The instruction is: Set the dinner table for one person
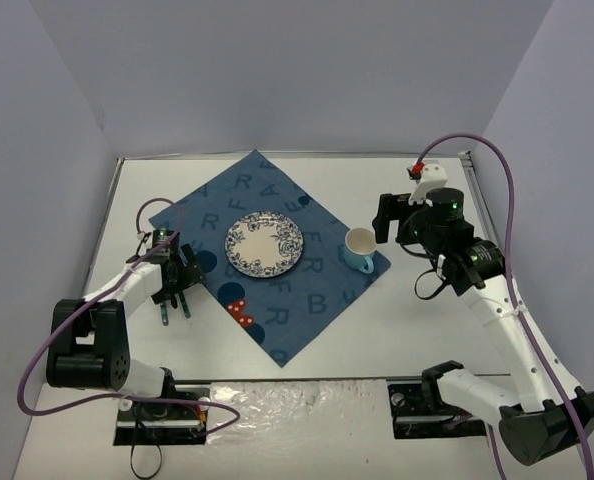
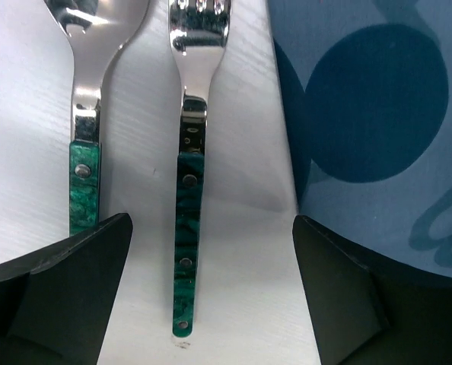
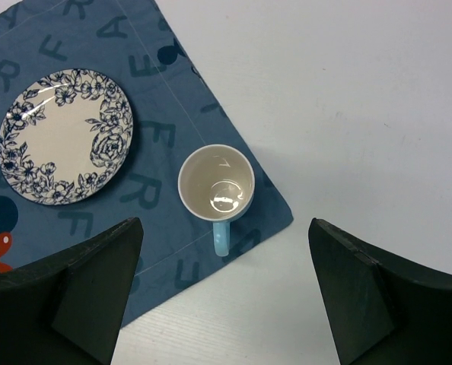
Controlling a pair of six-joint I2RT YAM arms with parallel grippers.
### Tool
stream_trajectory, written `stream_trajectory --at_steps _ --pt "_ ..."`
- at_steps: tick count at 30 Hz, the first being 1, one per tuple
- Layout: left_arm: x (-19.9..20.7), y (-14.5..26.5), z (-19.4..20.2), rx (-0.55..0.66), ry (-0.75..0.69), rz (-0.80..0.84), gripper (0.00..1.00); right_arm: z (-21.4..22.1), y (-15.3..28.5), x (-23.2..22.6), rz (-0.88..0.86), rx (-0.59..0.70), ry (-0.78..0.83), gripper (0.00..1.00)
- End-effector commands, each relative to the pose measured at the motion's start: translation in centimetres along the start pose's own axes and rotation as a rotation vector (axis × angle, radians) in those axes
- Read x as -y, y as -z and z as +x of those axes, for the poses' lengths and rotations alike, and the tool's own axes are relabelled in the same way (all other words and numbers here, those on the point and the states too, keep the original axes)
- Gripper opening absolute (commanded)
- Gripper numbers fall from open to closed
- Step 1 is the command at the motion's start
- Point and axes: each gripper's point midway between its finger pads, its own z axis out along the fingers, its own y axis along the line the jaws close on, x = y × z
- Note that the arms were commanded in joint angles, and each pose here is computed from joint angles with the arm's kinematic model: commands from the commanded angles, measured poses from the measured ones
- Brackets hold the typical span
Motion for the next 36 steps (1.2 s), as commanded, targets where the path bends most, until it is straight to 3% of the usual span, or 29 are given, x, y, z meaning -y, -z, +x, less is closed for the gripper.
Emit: stream_trajectory --at_steps 1,10,16,20,25,30,32,36 --pt "0.4 -0.1 -1.8 0.072 0.049 0.02 0.77 -1.4 0.7 -0.3 -0.033 0.069 0.034 0.87" --pt "-1.2 -0.9 -1.0 0.044 0.051 -0.06 0.44 -1.0 0.3 -0.3 -0.037 0.053 0.055 0.87" --pt "-1.3 -0.9 -1.5 0.042 0.039 -0.082 0.03 -0.6 0.1 -0.3 -0.045 0.042 0.064 0.87" --pt "-0.6 0.9 -3.2 0.068 -0.008 -0.066 0.0 -0.6 0.1 -0.4 -0.051 0.041 0.069 0.87" --pt "2.2 6.0 -9.1 0.228 -0.153 0.031 0.0 -0.8 -0.1 -0.6 -0.061 0.04 0.068 0.87" --pt "6.8 8.7 -15.3 0.338 -0.513 0.111 0.0 -0.9 -0.4 -0.7 -0.068 0.037 0.077 0.87" --pt "8.5 7.8 -15.8 0.322 -0.726 0.117 0.0 -1.2 -0.4 -0.7 -0.067 0.043 0.083 0.87" --pt "10.9 5.8 -17.2 0.294 -0.957 0.124 0.0 -1.7 -0.4 -0.9 -0.075 0.056 0.097 0.87"
